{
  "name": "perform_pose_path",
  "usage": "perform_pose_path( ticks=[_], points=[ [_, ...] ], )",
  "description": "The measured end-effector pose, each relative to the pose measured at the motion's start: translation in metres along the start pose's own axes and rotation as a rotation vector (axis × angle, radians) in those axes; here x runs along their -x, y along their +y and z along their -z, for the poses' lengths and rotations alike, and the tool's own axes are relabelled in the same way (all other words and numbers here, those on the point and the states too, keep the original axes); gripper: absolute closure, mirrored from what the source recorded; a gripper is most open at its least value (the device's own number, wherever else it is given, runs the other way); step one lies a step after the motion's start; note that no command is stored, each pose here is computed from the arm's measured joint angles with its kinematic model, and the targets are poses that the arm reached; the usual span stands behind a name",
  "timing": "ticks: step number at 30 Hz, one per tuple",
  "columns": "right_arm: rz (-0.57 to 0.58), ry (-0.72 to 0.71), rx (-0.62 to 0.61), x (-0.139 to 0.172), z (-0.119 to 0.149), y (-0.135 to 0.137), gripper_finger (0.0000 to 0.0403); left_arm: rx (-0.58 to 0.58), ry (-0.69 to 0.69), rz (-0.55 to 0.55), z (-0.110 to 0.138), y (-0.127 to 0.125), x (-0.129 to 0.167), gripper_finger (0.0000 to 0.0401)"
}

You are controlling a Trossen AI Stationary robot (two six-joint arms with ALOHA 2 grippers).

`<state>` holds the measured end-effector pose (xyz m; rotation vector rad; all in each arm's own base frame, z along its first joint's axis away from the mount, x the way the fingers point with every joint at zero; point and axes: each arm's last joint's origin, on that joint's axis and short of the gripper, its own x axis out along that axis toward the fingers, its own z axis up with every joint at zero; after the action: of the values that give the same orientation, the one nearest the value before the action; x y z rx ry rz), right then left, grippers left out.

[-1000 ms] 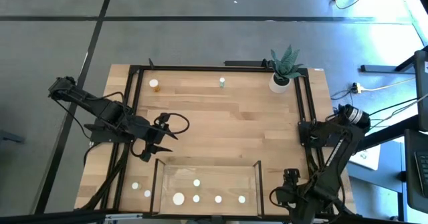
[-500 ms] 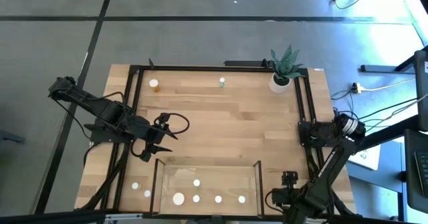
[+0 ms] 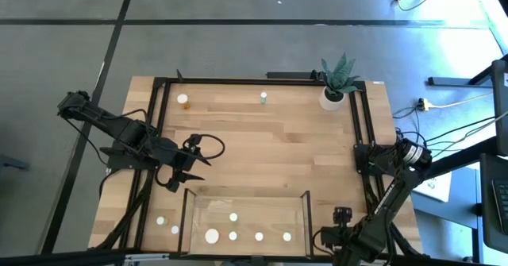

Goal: Pick and place medicine bottles onto shelf by color
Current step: Put the bottom orange pill bottle on the shelf aligned with the other orange pill bottle

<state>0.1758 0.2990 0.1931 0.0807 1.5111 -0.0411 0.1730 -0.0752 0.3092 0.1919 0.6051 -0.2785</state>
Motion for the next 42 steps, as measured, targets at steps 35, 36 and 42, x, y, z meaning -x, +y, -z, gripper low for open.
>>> perform_pose_path(
  ticks=[35, 36, 42],
  points=[
    [0.113, 0.055, 0.01, -0.027, 0.001, 0.001, 0.0008, 0.0, 0.0, 0.0, 0.0, 0.0, 0.0, 0.0183],
    [0.119, 0.057, 0.01, -0.028, 0.001, 0.001, 0.0008, 0.0, 0.0, 0.0, 0.0, 0.0, 0.0, 0.0183],
    [0.129, 0.062, 0.01, -0.029, 0.002, 0.0, 0.003, 0.0, 0.0, 0.0, 0.0, 0.0, 0.0, 0.0183]
  ],
)
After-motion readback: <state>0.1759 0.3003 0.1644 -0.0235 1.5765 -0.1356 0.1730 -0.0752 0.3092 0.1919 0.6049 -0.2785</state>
